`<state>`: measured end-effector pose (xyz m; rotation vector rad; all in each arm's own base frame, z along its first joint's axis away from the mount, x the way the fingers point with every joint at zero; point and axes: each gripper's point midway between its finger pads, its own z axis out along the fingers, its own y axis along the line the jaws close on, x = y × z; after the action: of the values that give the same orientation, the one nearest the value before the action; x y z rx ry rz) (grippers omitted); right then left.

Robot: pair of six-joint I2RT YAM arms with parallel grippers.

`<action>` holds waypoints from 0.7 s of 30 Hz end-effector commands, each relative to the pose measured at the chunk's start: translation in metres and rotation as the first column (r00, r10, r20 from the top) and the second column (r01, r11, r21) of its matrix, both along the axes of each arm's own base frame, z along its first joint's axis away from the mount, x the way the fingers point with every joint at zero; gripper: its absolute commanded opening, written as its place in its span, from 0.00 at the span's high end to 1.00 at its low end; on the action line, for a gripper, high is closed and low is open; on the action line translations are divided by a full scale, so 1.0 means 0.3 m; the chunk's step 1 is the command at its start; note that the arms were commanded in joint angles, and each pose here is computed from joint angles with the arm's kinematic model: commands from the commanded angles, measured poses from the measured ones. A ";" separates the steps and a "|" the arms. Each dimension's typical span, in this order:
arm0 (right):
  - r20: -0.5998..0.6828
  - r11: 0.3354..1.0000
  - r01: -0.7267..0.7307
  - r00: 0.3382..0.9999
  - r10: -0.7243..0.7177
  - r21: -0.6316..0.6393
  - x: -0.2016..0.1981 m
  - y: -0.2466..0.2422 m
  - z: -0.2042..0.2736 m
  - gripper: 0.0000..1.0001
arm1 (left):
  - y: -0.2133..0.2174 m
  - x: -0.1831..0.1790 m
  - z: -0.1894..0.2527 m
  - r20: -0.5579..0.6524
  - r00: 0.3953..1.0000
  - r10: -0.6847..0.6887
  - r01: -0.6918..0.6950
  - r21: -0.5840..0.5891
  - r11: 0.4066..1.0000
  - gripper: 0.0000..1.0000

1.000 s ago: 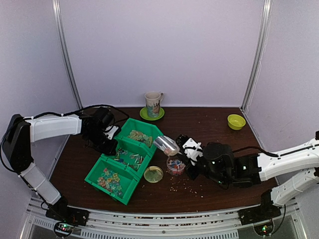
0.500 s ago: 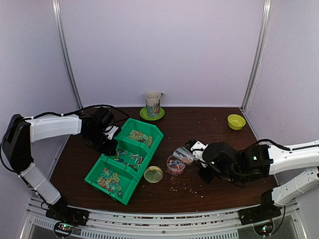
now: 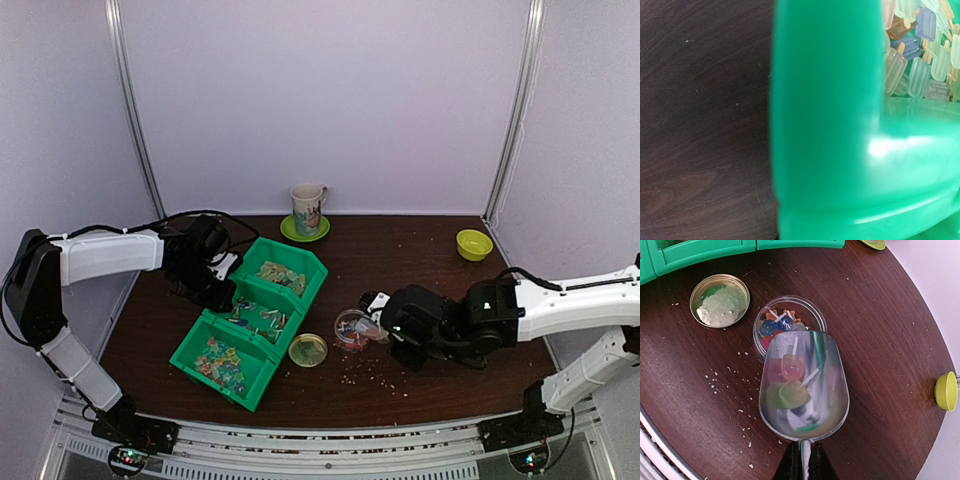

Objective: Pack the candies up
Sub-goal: Place the fake candies in the packing box.

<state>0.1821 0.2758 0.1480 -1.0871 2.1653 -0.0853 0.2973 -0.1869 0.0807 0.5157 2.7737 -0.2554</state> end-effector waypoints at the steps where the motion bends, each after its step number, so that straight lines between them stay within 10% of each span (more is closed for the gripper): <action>1: -0.003 0.998 -0.011 1.000 0.011 -0.058 0.011 0.010 0.021 1.00 | -0.058 0.082 0.125 0.107 0.994 0.019 -0.008 -0.107 0.994 1.00; 21: 0.036 0.994 -0.039 0.998 0.043 -0.103 0.042 0.052 0.053 1.00 | -0.060 0.079 0.124 0.105 0.994 0.015 -0.004 -0.109 0.994 1.00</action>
<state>0.1869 0.2906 0.1498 -1.2085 2.1544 -0.1759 0.2973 -0.1868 0.0807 0.5156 2.7736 -0.2549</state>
